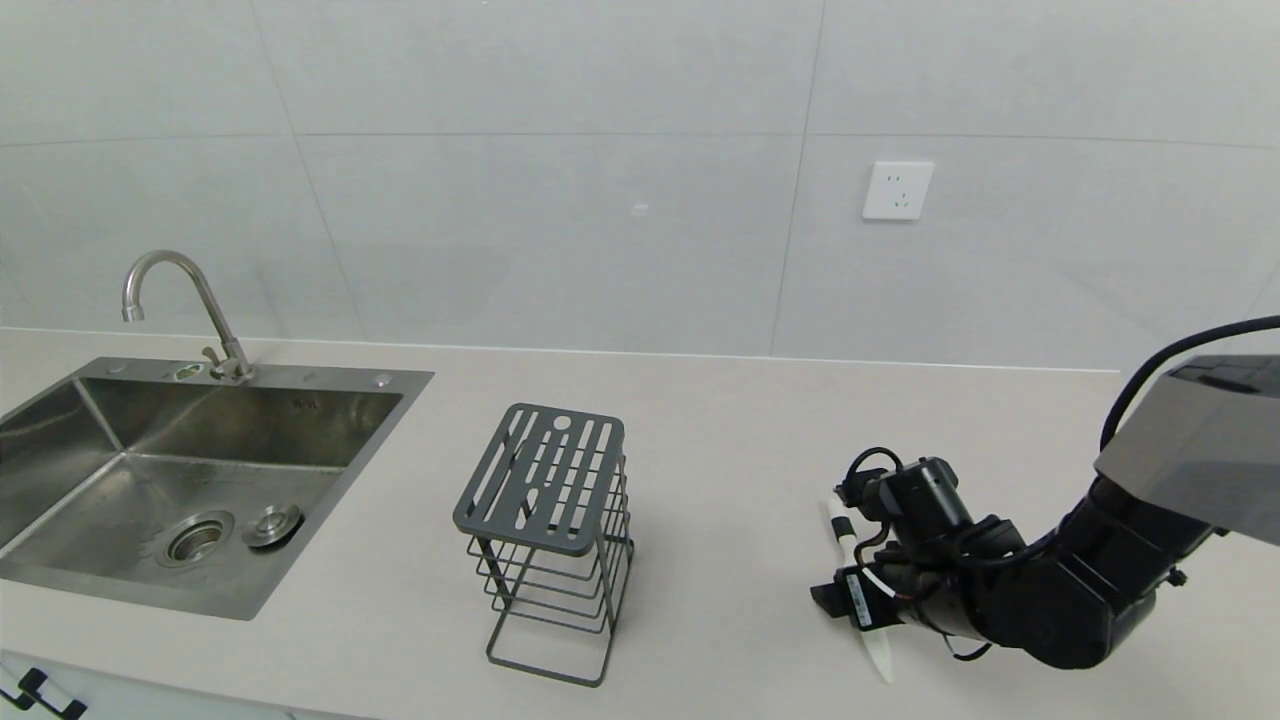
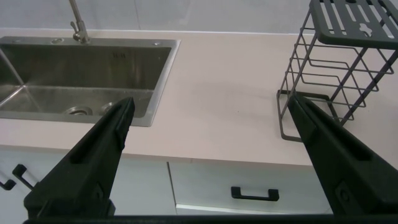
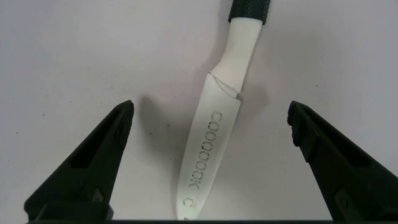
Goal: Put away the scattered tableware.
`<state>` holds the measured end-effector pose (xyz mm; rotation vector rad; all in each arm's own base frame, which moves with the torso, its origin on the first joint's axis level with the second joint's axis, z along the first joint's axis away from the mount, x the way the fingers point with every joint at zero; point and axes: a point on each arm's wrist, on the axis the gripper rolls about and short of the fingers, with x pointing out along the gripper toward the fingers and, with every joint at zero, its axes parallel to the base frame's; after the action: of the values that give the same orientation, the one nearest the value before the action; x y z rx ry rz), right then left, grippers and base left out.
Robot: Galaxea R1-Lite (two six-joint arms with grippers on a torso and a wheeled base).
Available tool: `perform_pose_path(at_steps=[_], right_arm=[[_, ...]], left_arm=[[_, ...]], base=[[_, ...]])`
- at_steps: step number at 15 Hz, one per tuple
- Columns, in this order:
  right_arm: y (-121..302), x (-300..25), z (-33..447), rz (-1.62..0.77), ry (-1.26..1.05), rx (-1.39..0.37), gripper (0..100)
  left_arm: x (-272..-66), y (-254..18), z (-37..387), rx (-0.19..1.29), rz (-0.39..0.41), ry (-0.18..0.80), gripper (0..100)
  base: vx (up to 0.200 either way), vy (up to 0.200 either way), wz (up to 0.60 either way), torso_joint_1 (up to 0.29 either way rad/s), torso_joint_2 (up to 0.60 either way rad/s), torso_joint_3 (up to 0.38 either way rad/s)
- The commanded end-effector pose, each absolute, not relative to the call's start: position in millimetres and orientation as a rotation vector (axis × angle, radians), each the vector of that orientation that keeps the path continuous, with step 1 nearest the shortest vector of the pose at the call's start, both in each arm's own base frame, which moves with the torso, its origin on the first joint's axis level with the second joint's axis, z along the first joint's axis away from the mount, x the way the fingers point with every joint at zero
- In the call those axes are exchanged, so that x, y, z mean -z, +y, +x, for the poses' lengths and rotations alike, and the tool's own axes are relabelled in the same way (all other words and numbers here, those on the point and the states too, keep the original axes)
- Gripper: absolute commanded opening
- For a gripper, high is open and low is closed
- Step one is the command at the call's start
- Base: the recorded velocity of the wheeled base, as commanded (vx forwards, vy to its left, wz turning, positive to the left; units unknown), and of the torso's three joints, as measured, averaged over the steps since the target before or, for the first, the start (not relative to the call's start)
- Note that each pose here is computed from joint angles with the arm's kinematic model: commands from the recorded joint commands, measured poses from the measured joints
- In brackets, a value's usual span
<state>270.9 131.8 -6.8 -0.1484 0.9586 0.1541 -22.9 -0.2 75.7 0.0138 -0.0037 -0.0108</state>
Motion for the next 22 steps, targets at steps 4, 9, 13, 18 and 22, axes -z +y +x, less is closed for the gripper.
perform_pose_path(at_steps=[4,9,13,18,22], right_arm=[[131.9,8.9,271.9,-0.149,0.962,-0.153,100],[124.4,20.3,277.4,-0.141,0.996,-0.125,0],[118.5,42.1,266.6,-0.167,1.087,-0.113,0],[121.0,25.9,266.7,-0.150,1.017,-0.133,0],[120.1,1.6,264.8,-0.118,0.899,-0.155,0]], left_arm=[[-75.8,-0.2,-22.8,0.011,0.014,-0.003,100],[-75.8,-0.2,-22.8,0.011,0.014,-0.003,100],[-75.6,-0.2,-22.8,0.011,0.012,-0.002,100],[-75.8,-0.2,-22.8,0.011,0.014,-0.003,100],[-75.6,-0.2,-22.8,0.011,0.014,-0.002,100]], base=[[0.000,0.000,0.00,0.000,0.00,0.000],[0.000,0.000,0.00,0.000,0.00,0.000],[0.000,0.000,0.00,0.000,0.00,0.000],[0.000,0.000,0.00,0.000,0.00,0.000],[0.000,0.000,0.00,0.000,0.00,0.000]])
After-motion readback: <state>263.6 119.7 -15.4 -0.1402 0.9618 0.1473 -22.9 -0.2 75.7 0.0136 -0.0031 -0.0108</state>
